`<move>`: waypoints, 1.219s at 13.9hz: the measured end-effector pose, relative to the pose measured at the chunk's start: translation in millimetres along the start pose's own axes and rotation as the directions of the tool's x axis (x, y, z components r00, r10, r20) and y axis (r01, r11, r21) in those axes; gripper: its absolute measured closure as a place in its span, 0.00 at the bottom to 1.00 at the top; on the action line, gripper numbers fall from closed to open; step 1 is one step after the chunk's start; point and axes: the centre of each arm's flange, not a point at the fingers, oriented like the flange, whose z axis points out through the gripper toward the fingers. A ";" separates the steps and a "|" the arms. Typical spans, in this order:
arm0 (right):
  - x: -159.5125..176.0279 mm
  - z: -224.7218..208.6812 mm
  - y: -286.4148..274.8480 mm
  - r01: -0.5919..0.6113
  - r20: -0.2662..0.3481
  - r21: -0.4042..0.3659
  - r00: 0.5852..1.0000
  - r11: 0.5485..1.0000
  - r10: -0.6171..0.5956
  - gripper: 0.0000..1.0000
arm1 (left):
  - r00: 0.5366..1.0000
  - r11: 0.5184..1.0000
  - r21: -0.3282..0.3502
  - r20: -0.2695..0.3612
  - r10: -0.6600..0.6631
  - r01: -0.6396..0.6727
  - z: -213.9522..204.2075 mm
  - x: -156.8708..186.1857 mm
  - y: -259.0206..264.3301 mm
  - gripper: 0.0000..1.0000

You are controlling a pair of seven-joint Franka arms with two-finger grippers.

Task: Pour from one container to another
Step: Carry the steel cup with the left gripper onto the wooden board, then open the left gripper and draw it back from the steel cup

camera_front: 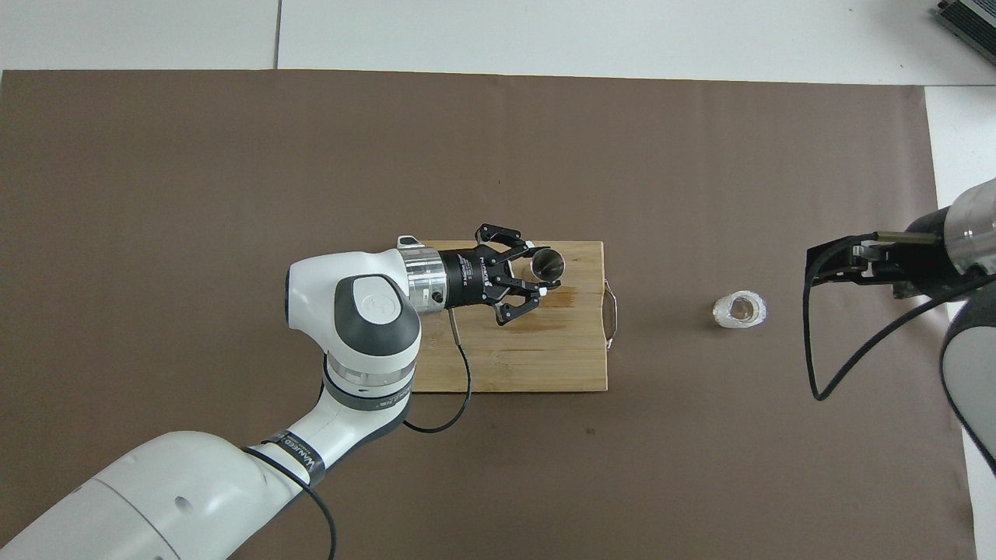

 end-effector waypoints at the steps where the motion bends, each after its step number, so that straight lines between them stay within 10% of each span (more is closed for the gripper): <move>1: 0.0 0.0 0.0 0.000 0.000 0.000 1.000 1.000 0.000 0.00 | 1.000 1.000 0.000 0.000 0.003 -0.003 0.0 0.1 0.0 0.51; 8: 0.0 0.0 0.0 0.000 0.000 0.000 1.000 1.000 0.000 0.00 | 0.999 0.999 -0.014 -0.010 0.041 -0.041 -1.8 2.0 1.8 0.48; 13: 0.0 0.0 0.0 0.000 0.000 0.000 1.000 1.000 0.000 0.00 | 0.999 0.999 -0.020 -0.013 0.046 -0.046 -3.9 2.8 4.2 0.00; 17: 0.0 0.0 0.0 0.000 0.000 0.000 1.000 1.000 0.000 0.00 | 0.997 0.997 -0.030 -0.008 0.075 -0.075 -13.4 -2.0 15.7 0.00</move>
